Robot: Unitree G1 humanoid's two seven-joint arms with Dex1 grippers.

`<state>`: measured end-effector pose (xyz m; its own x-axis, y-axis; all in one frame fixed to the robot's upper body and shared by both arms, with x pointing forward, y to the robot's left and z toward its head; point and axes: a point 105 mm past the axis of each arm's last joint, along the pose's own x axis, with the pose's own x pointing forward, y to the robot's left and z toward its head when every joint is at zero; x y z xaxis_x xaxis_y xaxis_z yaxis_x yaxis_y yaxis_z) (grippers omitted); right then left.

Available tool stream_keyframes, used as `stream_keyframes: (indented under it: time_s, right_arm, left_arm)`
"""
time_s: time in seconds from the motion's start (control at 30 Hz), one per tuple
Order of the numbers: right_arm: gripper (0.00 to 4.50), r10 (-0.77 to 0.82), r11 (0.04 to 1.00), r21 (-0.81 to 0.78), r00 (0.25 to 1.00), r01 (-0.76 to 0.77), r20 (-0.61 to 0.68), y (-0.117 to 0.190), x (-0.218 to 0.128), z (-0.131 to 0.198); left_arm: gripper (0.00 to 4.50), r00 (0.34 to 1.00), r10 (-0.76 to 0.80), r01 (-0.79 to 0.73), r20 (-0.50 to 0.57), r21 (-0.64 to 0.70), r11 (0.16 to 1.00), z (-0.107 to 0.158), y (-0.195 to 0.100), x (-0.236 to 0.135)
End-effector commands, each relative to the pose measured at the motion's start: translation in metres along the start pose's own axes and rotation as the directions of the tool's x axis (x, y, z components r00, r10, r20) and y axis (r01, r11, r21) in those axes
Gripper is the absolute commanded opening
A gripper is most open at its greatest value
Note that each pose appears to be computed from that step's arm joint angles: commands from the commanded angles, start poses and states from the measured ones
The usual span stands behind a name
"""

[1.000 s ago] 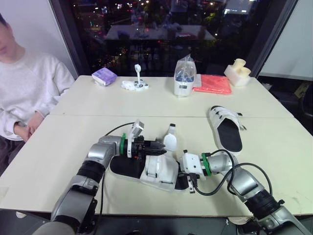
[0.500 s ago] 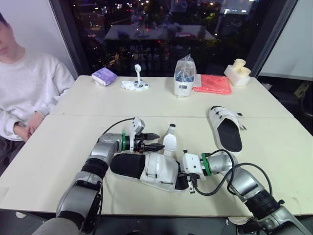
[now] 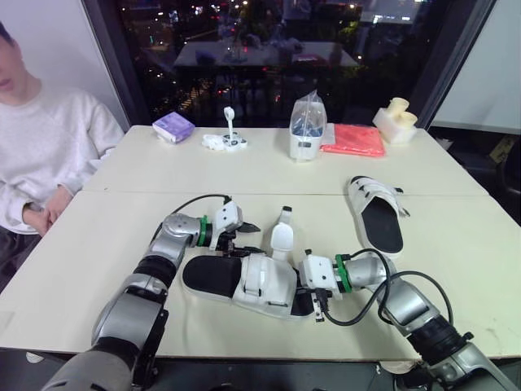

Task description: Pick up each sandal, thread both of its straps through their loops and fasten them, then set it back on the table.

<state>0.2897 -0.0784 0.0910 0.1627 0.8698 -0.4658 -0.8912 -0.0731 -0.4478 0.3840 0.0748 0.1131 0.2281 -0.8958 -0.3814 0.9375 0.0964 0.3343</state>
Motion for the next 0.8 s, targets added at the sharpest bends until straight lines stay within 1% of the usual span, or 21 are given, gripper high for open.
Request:
stream_keyframes:
  time_s: [0.03, 0.13, 0.23, 0.3, 0.4, 0.47, 0.5, 0.6, 0.7, 0.8]
  right_arm:
    - [0.00, 0.029, 0.998, 0.056, 0.994, -0.023, -0.105, 0.010, -0.001, -0.025]
    - [0.00, 0.027, 0.998, 0.058, 0.994, -0.021, -0.102, 0.010, -0.001, -0.025]
    - [0.00, 0.025, 0.998, 0.057, 0.995, -0.020, -0.098, 0.010, 0.001, -0.025]
    - [0.00, 0.022, 0.998, 0.055, 0.995, -0.017, -0.097, 0.008, 0.002, -0.024]
    - [0.00, 0.018, 0.999, 0.053, 0.995, -0.013, -0.096, 0.007, 0.002, -0.024]
    - [0.00, 0.016, 0.999, 0.051, 0.995, -0.011, -0.097, 0.006, 0.003, -0.024]
    - [0.00, 0.015, 0.999, 0.052, 0.995, -0.010, -0.097, 0.007, 0.002, -0.024]
    - [0.00, 0.015, 0.999, 0.053, 0.995, -0.010, -0.097, 0.007, 0.002, -0.025]
    - [0.00, 0.014, 0.999, 0.053, 0.995, -0.009, -0.098, 0.007, 0.002, -0.025]
    - [0.00, 0.012, 0.999, 0.052, 0.995, -0.007, -0.099, 0.007, 0.002, -0.025]
  left_arm:
    - [3.28, 0.995, 0.037, -0.030, -0.096, 0.071, 0.997, -0.010, 0.005, -0.003]
    - [3.28, 0.981, 0.151, -0.139, -0.125, 0.097, 0.985, -0.010, 0.022, -0.005]
    - [3.28, 0.958, 0.266, -0.260, -0.104, 0.072, 0.963, -0.003, 0.040, -0.008]
    - [3.28, 0.948, 0.315, -0.317, -0.039, -0.041, 0.948, 0.008, 0.051, -0.010]
    - [3.28, 0.931, 0.362, -0.347, 0.047, -0.196, 0.917, 0.021, 0.061, -0.014]
    - [3.28, 0.931, 0.347, -0.302, 0.113, -0.295, 0.907, 0.031, 0.063, -0.016]
    - [3.28, 0.936, 0.322, -0.254, 0.141, -0.358, 0.898, 0.035, 0.063, -0.015]
    - [3.28, 0.960, 0.214, -0.098, 0.182, -0.495, 0.863, 0.042, 0.053, -0.010]
    - [3.28, 0.976, 0.146, -0.021, 0.159, -0.603, 0.798, 0.040, 0.045, -0.004]
    - [3.28, 0.989, 0.074, 0.032, 0.130, -0.666, 0.745, 0.035, 0.034, 0.003]
